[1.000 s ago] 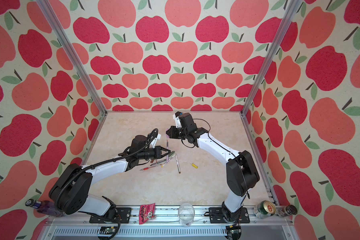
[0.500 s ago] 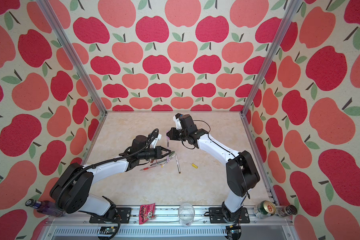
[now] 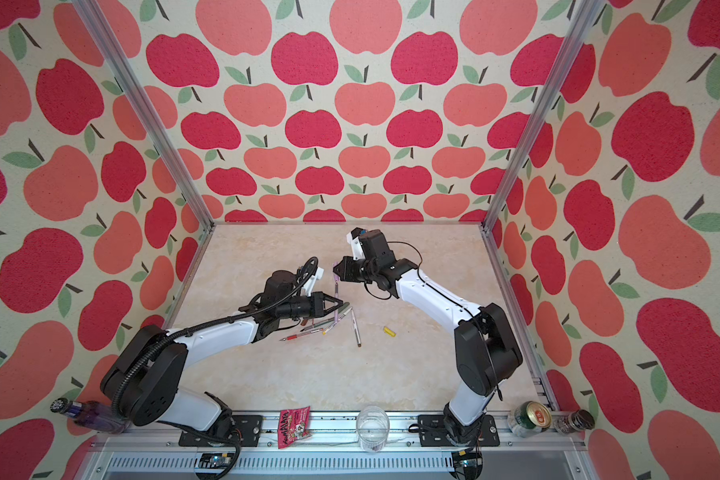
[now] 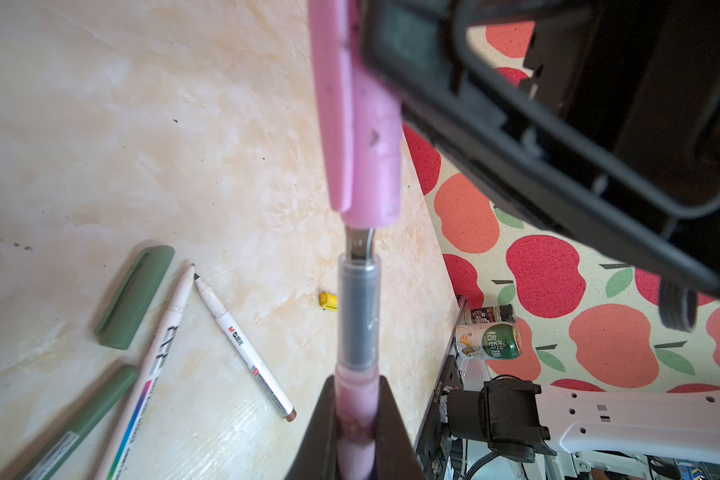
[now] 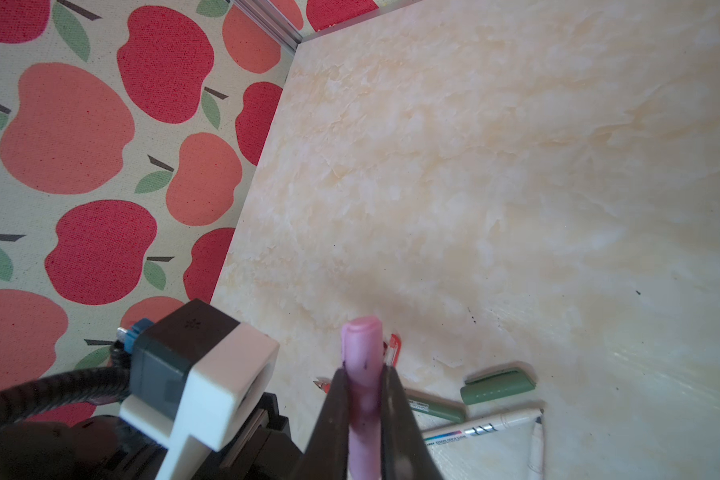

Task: Insert the pens into the pen caps
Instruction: 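Lower the pink cap onto the pen nib with the right gripper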

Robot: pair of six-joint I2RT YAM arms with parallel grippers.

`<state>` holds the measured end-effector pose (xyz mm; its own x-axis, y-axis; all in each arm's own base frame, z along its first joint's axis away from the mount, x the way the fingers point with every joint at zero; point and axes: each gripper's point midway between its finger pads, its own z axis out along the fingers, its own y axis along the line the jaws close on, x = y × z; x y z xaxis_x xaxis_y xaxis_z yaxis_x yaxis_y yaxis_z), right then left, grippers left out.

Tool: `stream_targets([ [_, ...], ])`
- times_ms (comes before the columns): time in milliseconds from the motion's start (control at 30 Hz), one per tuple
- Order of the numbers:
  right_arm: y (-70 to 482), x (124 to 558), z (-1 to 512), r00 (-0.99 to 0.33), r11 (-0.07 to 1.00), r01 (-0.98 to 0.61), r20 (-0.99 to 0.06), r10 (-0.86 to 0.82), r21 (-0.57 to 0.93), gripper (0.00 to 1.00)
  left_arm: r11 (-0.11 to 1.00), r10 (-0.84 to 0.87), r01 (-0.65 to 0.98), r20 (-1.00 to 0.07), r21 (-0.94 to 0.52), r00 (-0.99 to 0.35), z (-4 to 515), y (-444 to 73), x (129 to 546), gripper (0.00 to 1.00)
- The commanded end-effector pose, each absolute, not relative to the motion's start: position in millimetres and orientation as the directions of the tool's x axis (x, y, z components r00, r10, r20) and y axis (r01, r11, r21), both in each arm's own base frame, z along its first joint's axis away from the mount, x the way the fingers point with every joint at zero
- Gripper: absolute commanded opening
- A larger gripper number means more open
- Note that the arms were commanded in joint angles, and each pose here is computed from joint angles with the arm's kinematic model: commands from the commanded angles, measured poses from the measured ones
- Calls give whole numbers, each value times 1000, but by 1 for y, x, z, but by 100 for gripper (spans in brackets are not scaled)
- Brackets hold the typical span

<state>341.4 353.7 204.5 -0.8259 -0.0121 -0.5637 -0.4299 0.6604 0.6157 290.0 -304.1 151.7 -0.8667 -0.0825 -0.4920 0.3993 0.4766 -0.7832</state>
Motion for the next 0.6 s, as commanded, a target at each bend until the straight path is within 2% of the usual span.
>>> stream_targets([
  [0,353,334,217,-817,637,-448,-577,-6,628,6,461,-102,426,-523,-778,-846,166,-309,298,0],
  [567,354,317,221,-811,621,-466,-585,-15,630,6,463,-117,443,-549,-767,-828,174,-309,301,0],
])
